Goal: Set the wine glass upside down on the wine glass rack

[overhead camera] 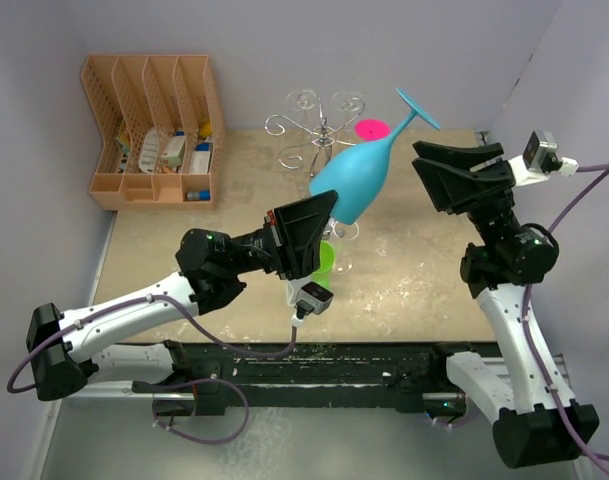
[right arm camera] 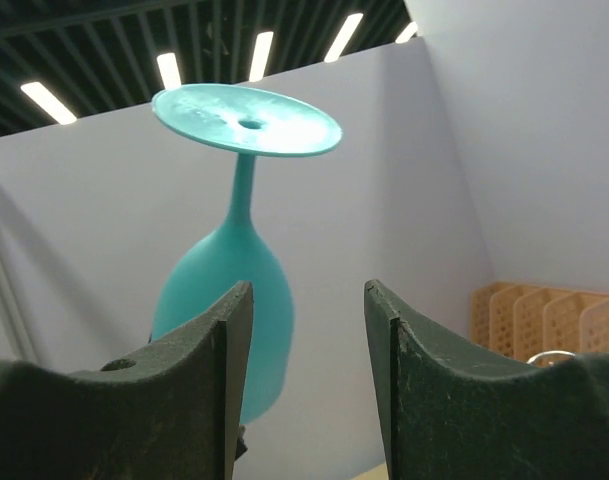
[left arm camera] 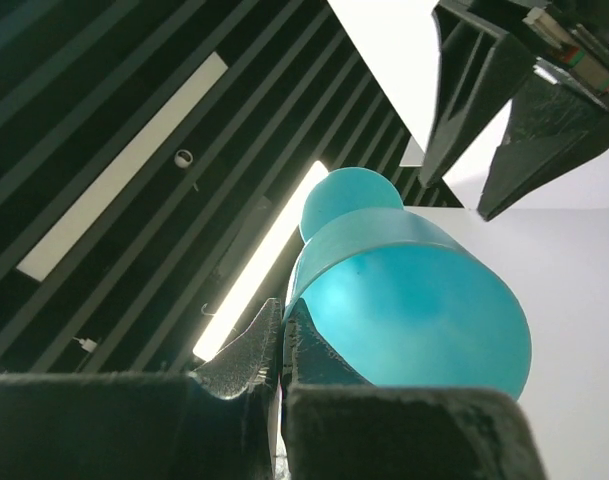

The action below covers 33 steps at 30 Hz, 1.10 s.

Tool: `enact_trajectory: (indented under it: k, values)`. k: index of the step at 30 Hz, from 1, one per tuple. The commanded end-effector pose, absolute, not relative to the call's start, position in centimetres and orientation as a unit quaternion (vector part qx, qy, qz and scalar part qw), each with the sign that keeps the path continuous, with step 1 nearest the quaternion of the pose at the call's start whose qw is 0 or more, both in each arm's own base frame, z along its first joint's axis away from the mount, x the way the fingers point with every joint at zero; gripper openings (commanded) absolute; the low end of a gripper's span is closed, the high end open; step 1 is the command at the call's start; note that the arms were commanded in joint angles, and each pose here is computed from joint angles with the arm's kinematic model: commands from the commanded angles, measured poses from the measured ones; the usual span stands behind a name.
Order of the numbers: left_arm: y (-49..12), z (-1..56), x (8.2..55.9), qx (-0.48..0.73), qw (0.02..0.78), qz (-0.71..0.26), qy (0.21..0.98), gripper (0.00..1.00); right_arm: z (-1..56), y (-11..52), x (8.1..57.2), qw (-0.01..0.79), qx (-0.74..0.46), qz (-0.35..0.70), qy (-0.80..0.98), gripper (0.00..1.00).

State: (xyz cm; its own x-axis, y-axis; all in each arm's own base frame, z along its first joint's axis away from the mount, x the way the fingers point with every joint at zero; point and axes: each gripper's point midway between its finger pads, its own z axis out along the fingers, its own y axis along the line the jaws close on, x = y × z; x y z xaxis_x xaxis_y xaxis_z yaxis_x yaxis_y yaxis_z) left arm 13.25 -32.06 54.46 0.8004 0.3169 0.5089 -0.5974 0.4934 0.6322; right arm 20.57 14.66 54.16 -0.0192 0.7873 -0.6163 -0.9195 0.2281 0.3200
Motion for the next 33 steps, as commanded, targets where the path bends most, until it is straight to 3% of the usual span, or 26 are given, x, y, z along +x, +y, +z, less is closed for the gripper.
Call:
enact_trajectory:
  k: [1,11,16,20,25,33]
  values:
    - [-31.9,55.3,11.8,0.396,0.850,0.285,-0.200,0.00,57.1,15.4,17.8,0.709,-0.130,0.624,0.303,0.52]
    - [-33.4,54.7,11.6,0.404,0.843,0.282,-0.214,0.00,58.6,16.2,17.2,0.703,-0.140,0.642,0.273,0.50]
    - [-33.9,54.3,11.6,0.408,0.840,0.284,-0.217,0.00,58.9,16.2,16.8,0.702,-0.143,0.647,0.260,0.37]
    - [-34.2,54.0,11.8,0.412,0.838,0.284,-0.218,0.00,59.1,16.1,16.4,0.702,-0.142,0.652,0.248,0.35]
    - [-34.5,54.1,12.0,0.413,0.837,0.286,-0.217,0.00,59.0,16.4,16.3,0.699,-0.144,0.656,0.246,0.14]
    - [-35.1,55.1,12.7,0.407,0.837,0.300,-0.208,0.00,57.7,17.6,16.4,0.687,-0.131,0.669,0.253,0.20]
